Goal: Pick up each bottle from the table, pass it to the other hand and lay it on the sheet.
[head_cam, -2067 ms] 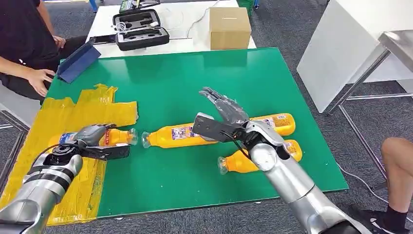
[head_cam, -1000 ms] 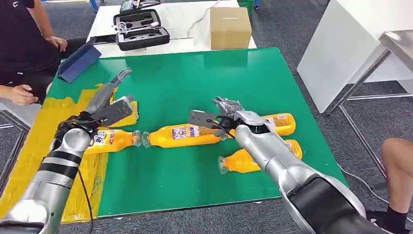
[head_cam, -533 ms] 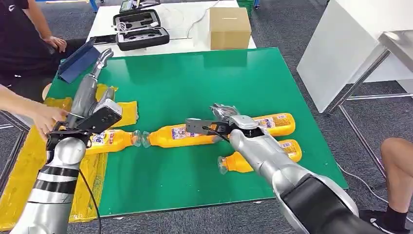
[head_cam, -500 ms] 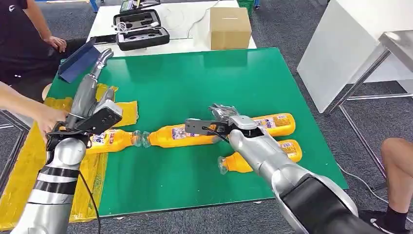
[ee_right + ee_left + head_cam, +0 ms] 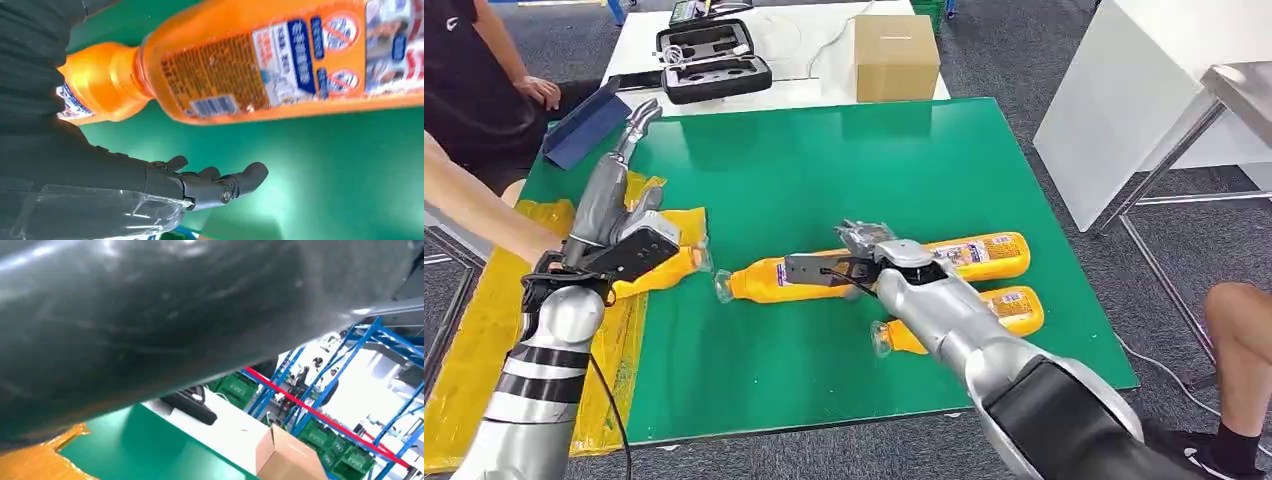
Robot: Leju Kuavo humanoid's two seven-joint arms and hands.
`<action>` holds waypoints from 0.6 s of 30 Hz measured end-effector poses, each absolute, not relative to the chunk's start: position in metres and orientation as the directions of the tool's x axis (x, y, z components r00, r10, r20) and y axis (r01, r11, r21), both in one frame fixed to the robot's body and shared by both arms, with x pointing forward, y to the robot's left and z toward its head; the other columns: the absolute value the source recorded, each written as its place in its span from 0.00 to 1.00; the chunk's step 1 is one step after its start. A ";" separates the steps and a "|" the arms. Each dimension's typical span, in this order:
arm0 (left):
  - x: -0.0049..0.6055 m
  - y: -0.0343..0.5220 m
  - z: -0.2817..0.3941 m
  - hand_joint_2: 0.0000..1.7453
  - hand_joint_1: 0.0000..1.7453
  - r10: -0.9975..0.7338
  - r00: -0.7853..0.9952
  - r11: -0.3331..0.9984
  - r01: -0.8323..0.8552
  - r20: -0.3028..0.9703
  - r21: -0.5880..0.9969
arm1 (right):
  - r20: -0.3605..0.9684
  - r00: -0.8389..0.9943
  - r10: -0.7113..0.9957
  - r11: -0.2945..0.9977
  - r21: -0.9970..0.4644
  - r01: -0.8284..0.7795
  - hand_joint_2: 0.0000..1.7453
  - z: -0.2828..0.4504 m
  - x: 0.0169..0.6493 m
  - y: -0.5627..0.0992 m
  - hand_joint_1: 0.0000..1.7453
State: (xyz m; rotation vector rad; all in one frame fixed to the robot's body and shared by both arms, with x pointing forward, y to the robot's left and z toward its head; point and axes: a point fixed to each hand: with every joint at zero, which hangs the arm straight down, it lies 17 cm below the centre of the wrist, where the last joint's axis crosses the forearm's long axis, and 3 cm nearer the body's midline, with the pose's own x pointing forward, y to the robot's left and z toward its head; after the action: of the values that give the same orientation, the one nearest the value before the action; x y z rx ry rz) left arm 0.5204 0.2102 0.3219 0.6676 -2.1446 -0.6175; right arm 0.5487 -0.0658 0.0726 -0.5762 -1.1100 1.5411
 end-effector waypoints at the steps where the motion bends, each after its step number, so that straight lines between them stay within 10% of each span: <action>1: 0.520 0.210 0.322 0.00 0.00 -0.638 -0.550 0.743 -0.255 0.539 0.619 | 0.193 -0.285 0.939 0.031 -0.872 -0.488 1.00 0.071 0.548 -0.065 0.00; 18: 0.514 0.211 0.321 0.00 0.00 -0.593 -0.574 0.782 -0.243 0.565 0.574 | 0.041 -0.287 0.957 -0.135 -0.812 -0.568 1.00 0.022 0.526 -0.093 0.00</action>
State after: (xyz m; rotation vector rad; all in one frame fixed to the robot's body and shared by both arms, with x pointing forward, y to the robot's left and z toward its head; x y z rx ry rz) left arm 0.5141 0.2114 0.3210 0.6179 -2.1798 -0.5665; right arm 0.5260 -0.0930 0.0219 -0.6136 -0.8971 1.6836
